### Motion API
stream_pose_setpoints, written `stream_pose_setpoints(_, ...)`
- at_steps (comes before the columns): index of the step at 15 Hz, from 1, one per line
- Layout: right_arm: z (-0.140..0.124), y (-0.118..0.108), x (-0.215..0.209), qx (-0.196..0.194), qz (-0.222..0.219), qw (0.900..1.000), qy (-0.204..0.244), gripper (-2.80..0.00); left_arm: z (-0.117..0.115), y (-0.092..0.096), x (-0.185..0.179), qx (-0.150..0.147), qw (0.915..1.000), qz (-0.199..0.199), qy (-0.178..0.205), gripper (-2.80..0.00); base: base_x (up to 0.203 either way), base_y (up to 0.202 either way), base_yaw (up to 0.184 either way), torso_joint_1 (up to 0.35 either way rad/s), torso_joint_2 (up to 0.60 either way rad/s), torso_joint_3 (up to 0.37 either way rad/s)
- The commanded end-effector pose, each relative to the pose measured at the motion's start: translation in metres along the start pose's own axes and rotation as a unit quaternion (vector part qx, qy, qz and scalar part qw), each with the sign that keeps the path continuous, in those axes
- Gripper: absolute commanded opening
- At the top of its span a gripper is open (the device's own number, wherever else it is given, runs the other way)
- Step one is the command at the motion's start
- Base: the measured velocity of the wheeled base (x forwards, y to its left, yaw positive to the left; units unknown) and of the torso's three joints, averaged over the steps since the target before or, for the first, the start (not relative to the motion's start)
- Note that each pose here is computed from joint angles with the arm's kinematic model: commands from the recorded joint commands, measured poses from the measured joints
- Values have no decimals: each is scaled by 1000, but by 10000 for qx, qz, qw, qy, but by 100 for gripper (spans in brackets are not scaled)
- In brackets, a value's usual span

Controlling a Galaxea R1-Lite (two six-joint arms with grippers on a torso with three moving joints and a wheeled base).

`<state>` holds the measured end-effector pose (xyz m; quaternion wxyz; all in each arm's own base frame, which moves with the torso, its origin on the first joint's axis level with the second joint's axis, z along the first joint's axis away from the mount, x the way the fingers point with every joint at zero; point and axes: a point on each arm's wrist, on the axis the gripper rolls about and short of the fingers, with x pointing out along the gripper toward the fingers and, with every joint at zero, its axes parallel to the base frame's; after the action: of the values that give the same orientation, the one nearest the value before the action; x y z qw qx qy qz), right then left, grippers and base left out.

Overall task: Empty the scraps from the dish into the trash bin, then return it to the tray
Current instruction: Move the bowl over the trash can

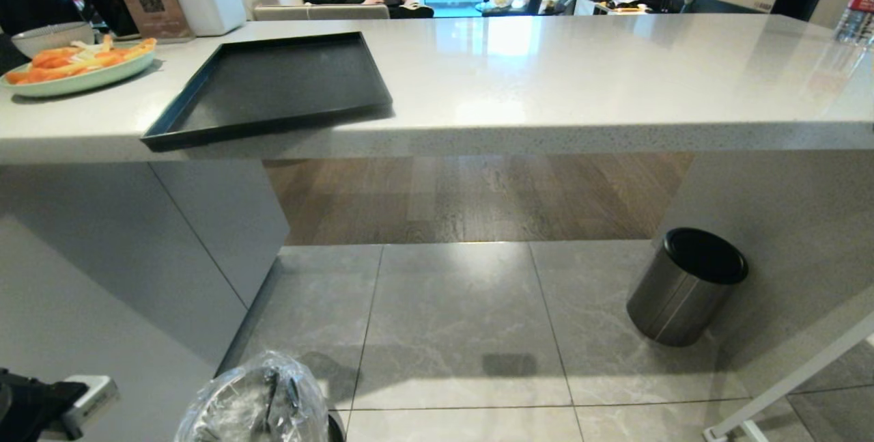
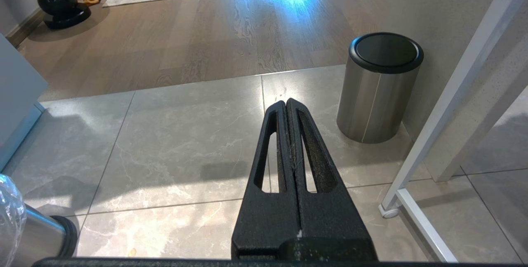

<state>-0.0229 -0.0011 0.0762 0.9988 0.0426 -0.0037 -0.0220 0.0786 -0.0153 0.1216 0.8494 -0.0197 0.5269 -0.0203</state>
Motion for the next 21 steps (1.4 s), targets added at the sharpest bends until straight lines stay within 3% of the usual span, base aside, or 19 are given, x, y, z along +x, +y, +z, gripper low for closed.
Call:
stream_pose_setpoints(1,0,0,0,4,7,10000,-10,-280,-1,-2,1,128,9999,-12,30,-280,0,0,0,0,0,0)
stream_pose_setpoints(8,0,0,0,4,0,10000,-11,-280,-1,-3,1,174,9998,31,28,-280,0,0,0,0,0,0)
stream_pose_setpoints(14,0,0,0,4,0,10000,-11,-280,-2,-5,0,-240,9996,127,-28,-280,0,0,0,0,0,0)
stream_pose_setpoints(21,0,0,0,4,7,10000,-10,-280,-5,-7,3,-129,9998,164,50,-280,0,0,0,0,0,0)
